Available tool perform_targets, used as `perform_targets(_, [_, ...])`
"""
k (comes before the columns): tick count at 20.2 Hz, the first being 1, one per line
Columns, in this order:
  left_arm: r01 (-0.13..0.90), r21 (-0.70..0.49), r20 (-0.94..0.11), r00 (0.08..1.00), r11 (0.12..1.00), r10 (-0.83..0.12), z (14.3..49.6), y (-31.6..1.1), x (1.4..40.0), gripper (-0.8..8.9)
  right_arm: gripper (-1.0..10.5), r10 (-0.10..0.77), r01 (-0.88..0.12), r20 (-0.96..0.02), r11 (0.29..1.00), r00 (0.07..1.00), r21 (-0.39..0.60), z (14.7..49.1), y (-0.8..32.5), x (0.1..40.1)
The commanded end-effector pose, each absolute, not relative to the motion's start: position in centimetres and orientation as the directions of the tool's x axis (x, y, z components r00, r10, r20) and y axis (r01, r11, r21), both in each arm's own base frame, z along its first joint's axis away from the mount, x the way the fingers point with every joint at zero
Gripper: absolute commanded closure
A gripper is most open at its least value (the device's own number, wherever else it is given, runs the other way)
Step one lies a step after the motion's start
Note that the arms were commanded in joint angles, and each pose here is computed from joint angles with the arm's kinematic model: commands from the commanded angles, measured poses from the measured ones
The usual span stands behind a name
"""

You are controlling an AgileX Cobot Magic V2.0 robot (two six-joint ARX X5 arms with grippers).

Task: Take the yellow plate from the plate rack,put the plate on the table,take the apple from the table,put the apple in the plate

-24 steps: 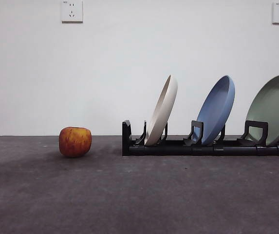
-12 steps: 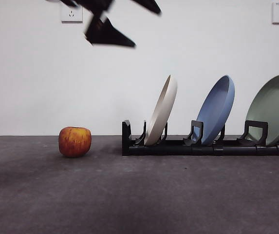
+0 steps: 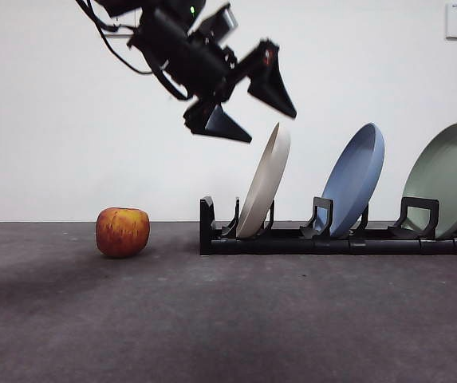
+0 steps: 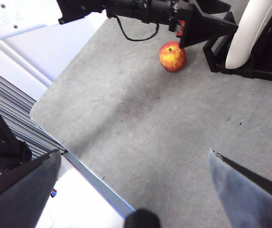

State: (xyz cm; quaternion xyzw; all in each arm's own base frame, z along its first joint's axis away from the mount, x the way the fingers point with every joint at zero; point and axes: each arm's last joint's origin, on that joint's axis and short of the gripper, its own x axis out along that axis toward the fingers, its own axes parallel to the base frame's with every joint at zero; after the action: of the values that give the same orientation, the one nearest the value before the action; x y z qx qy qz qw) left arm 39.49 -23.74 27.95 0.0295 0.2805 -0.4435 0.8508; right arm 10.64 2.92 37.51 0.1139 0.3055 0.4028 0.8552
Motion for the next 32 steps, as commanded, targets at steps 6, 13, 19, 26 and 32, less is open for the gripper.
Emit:
perform_targets(6, [0.749,-0.137,-0.503,0.512,0.649,-0.697,25.8,-25.1,40.5,3.42,3.5,0.762,-0.631,-0.424,0.645,0.489,0.431,37.7,2.9,10.5])
perform_targets(13, [0.752,-0.133,-0.506,0.508,0.645,-0.697,25.7,-25.5,40.2,5.47,3.5,0.762,-0.63,-0.424,0.645,0.489,0.432,37.7,2.9,10.6])
perform_targets(19, [0.751,-0.139,-0.516,0.501,0.645,-0.695,25.6,-25.5,40.2,6.59,3.5,0.762,-0.63,-0.424,0.645,0.489,0.432,37.7,2.9,10.6])
perform_targets(26, [0.75,-0.153,-0.52,0.493,0.644,-0.698,25.6,-25.5,40.1,7.7,3.5,0.762,-0.63,-0.425,0.645,0.488,0.433,37.7,2.9,10.5])
perform_targets(32, [0.758,-0.19,-0.517,0.463,0.624,-0.72,25.6,-25.5,40.0,8.22,3.5,0.762,-0.63,-0.426,0.645,0.488,0.433,37.7,2.9,10.5])
